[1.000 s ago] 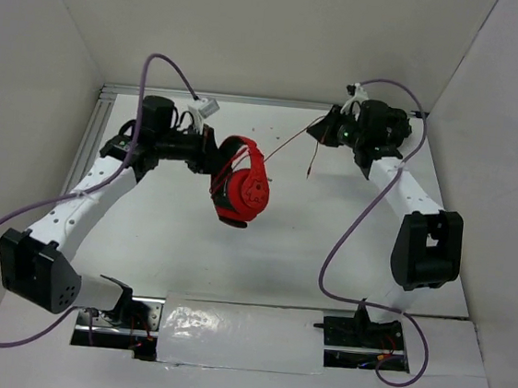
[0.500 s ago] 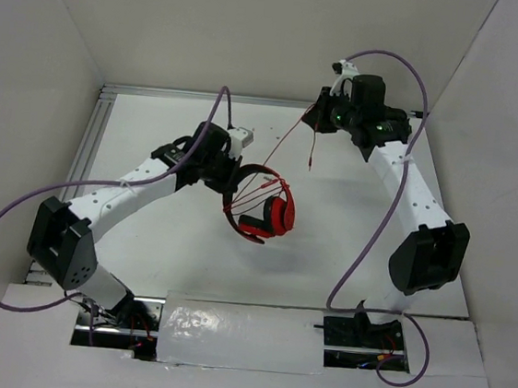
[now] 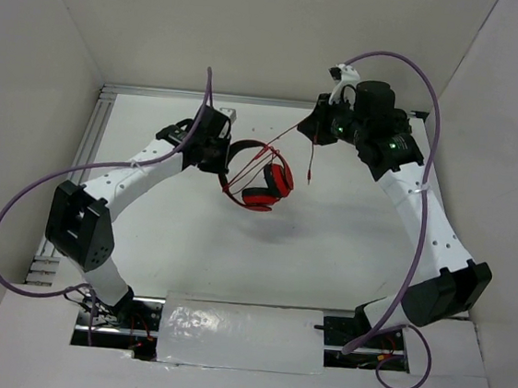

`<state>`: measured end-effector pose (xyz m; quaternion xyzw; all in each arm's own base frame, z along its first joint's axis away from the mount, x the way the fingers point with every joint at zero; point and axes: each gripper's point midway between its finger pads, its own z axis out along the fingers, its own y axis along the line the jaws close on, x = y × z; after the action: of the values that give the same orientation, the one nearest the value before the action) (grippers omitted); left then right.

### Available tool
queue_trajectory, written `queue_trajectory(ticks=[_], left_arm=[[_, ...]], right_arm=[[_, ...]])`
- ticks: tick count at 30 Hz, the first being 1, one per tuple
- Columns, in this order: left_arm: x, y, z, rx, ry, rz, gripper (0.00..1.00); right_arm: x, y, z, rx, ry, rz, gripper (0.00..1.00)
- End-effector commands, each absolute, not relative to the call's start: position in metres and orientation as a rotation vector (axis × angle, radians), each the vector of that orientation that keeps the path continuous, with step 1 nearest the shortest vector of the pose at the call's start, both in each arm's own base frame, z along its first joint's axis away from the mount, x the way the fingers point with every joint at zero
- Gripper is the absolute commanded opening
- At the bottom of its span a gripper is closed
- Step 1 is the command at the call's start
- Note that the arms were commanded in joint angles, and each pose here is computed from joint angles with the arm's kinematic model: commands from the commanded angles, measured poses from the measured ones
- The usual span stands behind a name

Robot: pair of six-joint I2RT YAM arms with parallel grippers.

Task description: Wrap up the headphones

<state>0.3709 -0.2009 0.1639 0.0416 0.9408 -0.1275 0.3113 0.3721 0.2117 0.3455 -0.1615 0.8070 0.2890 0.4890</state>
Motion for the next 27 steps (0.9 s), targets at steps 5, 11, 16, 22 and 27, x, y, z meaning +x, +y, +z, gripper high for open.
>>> queue_trajectory(ticks=[5, 11, 16, 22, 27], left_arm=[[0.361, -0.184, 0.152, -0.014, 2.549, -0.293, 0.0], [0.368, -0.176, 0.142, -0.18, 2.626, -0.183, 0.0], [0.376, -0.169, 0.146, -0.428, 2.632, -0.088, 0.0], [0.395, -0.185, 0.167, -0.503, 2.599, -0.225, 0.0], [0.408, -0.196, 0.195, -0.564, 2.54, -0.349, 0.0]], right_arm=[[0.386, 0.206, 0.358, -0.368, 1.949, 0.728, 0.0], [0.342, 0.253, 0.37, -0.594, 1.884, 0.929, 0.0], [0.292, 0.301, 0.364, -0.779, 1.854, 1.091, 0.0], [0.26, 0.342, 0.311, -0.785, 1.959, 1.027, 0.0], [0.261, 0.369, 0.269, -0.703, 1.984, 0.9, 0.0]])
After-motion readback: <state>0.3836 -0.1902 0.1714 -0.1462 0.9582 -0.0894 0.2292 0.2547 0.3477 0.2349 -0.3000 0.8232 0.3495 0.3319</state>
